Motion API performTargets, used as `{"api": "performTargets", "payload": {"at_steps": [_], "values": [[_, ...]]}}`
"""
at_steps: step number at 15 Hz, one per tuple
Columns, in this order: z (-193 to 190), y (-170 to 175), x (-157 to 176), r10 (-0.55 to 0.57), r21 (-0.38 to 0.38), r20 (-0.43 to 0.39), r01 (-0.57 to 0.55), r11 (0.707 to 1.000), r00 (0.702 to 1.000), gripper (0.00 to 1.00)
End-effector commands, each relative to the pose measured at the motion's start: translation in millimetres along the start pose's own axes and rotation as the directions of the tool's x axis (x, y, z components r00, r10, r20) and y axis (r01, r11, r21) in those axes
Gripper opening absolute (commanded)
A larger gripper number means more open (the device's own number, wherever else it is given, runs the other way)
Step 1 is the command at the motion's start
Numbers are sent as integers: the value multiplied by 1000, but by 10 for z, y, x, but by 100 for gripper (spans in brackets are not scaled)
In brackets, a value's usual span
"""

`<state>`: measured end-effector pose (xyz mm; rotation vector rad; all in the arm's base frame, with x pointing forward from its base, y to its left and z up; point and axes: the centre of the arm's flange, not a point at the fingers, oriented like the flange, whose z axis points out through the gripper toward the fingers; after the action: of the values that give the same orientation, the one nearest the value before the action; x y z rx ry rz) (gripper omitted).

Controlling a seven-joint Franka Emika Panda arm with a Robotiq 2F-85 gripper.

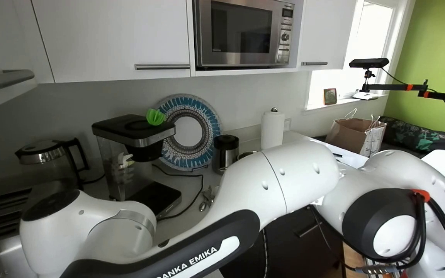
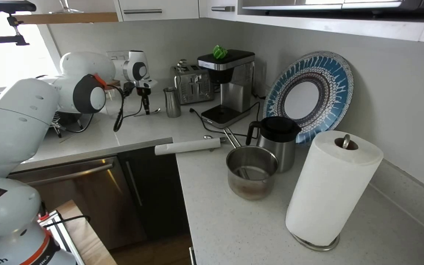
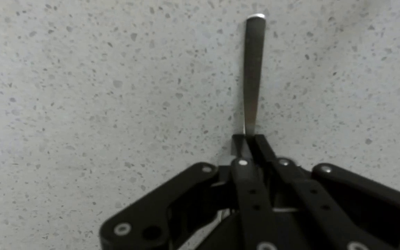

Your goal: Pick up the spoon at the far left near the clear jar and place it in the the metallic bowl on the right

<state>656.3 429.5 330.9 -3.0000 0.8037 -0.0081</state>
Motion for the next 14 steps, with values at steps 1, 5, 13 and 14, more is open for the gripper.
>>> {"api": "performTargets", "payload": {"at_steps": [1,5,13,14], "values": [[-28,-125,72,6,-19,-12,-6,1000,1000,2],[-281,12,43,50,10,0,-50,999,999,2],[-639,585,66,162,-60,29,-160,985,986,2],[-678,655,61,167,-64,38,-164,984,985,2]]}}
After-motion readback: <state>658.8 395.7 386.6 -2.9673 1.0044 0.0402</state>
